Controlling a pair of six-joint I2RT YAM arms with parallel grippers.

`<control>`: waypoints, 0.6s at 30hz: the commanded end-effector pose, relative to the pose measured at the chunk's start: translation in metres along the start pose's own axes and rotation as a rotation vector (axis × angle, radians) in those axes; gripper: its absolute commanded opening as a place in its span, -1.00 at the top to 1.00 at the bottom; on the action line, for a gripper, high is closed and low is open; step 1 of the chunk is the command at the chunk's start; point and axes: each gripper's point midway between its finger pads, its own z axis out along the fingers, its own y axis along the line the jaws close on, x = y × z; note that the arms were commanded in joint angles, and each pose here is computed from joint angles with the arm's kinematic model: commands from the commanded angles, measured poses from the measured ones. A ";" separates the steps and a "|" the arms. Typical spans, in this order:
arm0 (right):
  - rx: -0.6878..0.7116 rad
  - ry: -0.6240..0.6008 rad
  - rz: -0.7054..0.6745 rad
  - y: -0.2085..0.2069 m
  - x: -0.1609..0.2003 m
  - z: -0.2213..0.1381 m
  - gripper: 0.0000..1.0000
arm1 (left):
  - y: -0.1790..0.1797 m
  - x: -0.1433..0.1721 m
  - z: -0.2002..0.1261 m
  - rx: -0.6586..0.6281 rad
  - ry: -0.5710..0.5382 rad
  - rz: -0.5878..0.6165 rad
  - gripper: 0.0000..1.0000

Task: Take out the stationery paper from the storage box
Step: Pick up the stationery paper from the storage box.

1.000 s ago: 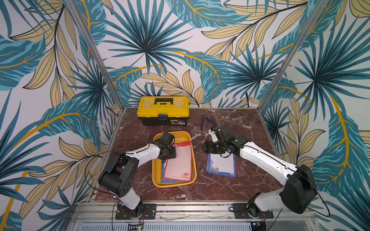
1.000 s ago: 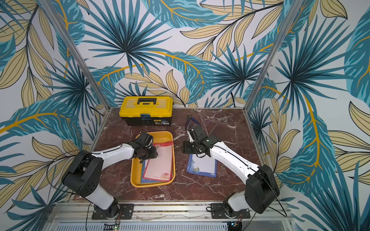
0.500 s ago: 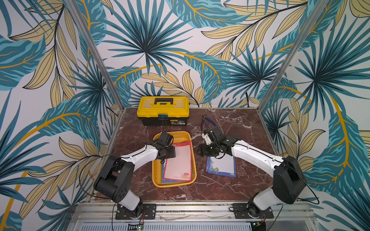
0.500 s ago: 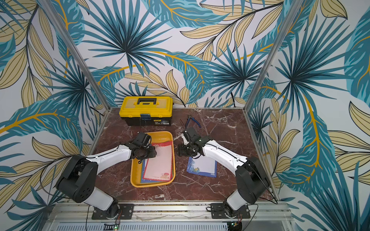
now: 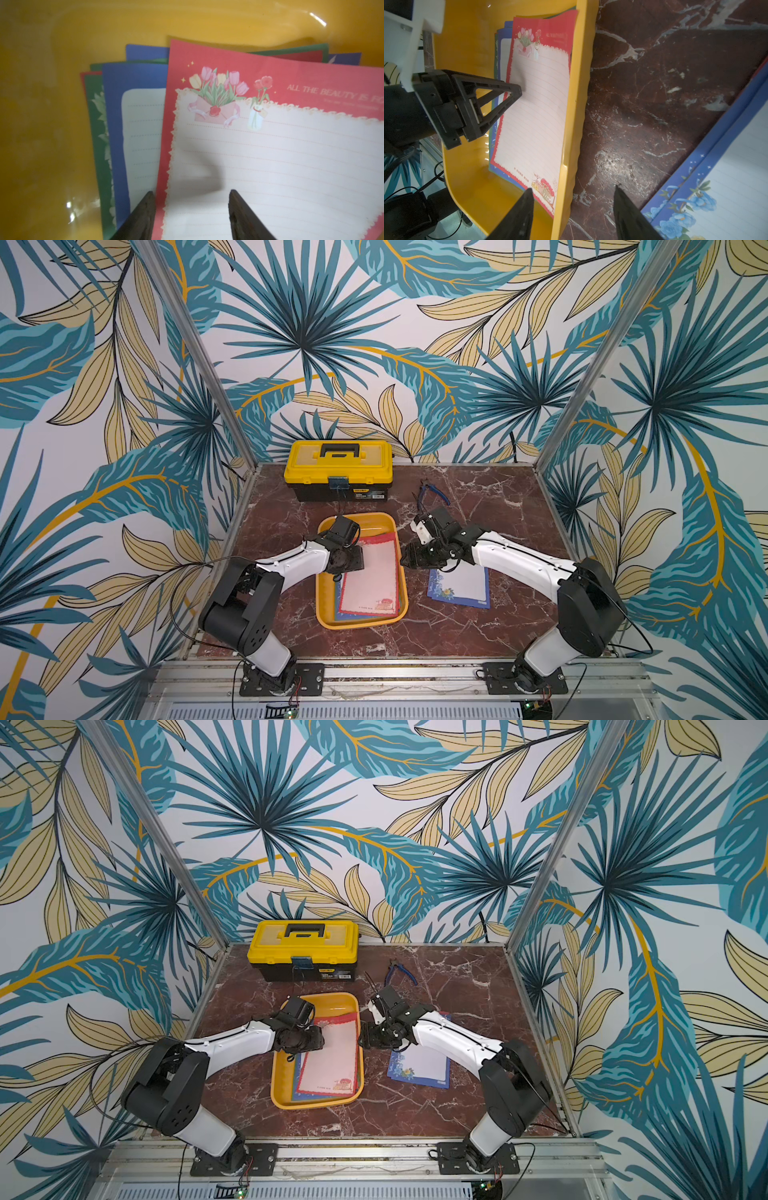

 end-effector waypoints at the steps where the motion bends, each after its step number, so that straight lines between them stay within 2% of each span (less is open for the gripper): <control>1: -0.039 0.010 0.001 0.012 -0.004 0.002 -0.23 | 0.009 0.007 0.007 -0.030 0.029 -0.007 -0.26; 4: -0.045 0.023 0.004 0.014 -0.002 0.000 -0.23 | 0.010 0.004 0.003 -0.035 0.007 -0.005 -0.38; 10: -0.045 0.032 0.004 0.016 -0.004 0.000 -0.22 | 0.007 -0.008 -0.013 -0.014 -0.046 -0.009 -0.38; 18: -0.055 0.010 -0.003 0.019 -0.010 0.000 -0.21 | 0.012 0.001 -0.009 -0.022 -0.020 -0.010 -0.34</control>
